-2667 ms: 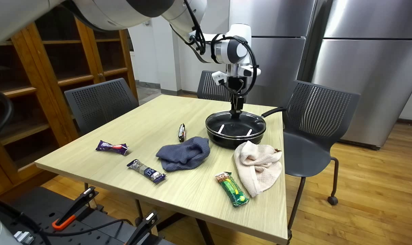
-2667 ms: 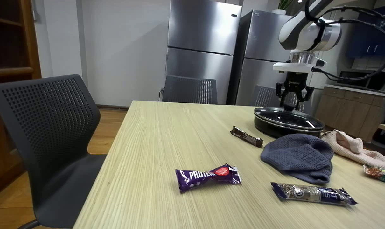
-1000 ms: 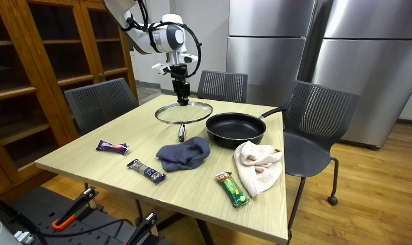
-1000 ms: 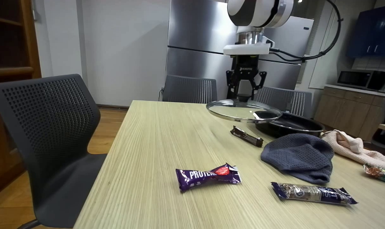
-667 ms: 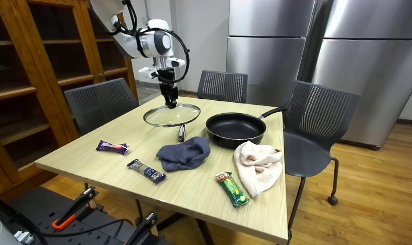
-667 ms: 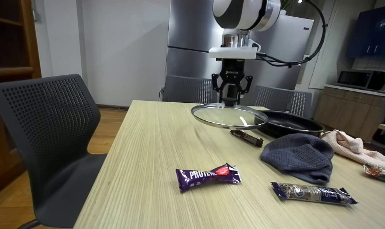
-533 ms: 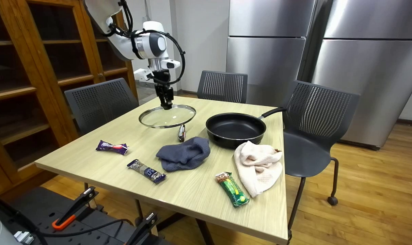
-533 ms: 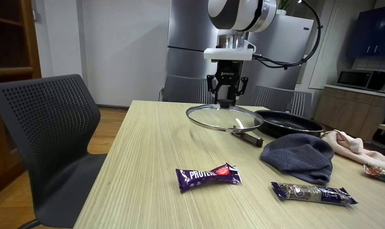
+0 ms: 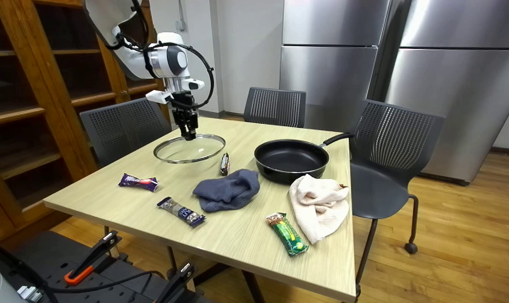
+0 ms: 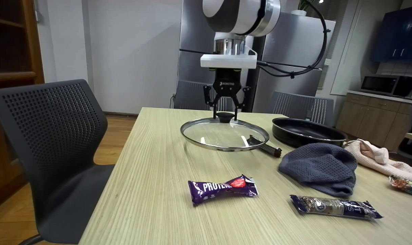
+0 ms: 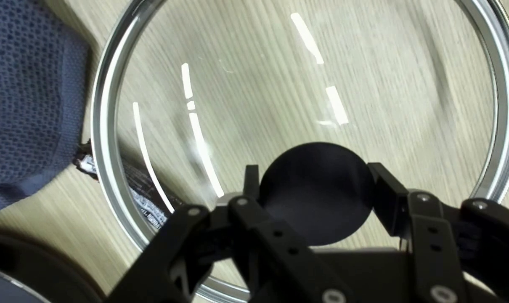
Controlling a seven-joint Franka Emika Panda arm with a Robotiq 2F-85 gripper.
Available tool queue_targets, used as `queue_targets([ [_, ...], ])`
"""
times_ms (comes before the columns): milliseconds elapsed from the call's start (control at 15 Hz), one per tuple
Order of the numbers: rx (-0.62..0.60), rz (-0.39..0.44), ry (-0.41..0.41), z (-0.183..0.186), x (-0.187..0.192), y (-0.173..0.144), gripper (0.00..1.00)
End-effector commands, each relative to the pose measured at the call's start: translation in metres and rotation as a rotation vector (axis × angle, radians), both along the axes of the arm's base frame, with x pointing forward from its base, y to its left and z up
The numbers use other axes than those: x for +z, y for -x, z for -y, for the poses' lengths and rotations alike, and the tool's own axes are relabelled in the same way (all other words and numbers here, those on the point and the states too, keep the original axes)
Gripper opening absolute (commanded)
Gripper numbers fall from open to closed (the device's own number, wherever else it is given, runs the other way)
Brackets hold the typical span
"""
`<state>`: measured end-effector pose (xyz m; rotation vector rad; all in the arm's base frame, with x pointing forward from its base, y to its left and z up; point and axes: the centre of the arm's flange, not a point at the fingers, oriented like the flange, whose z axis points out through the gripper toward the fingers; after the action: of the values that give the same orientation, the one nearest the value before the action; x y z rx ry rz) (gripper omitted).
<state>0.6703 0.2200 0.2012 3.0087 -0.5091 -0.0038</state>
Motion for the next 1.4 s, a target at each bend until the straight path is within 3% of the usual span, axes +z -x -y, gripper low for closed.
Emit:
queue_targets([
  [0,0.089,0.007,0.002,-0.008,0.013,0.014,0.39],
  [1267,0.113,-0.062,0.019,-0.021,-0.030,0.013,0.39],
  [1333,0.110,-0.055,0.020,-0.019,-0.028,0.014,0.89],
])
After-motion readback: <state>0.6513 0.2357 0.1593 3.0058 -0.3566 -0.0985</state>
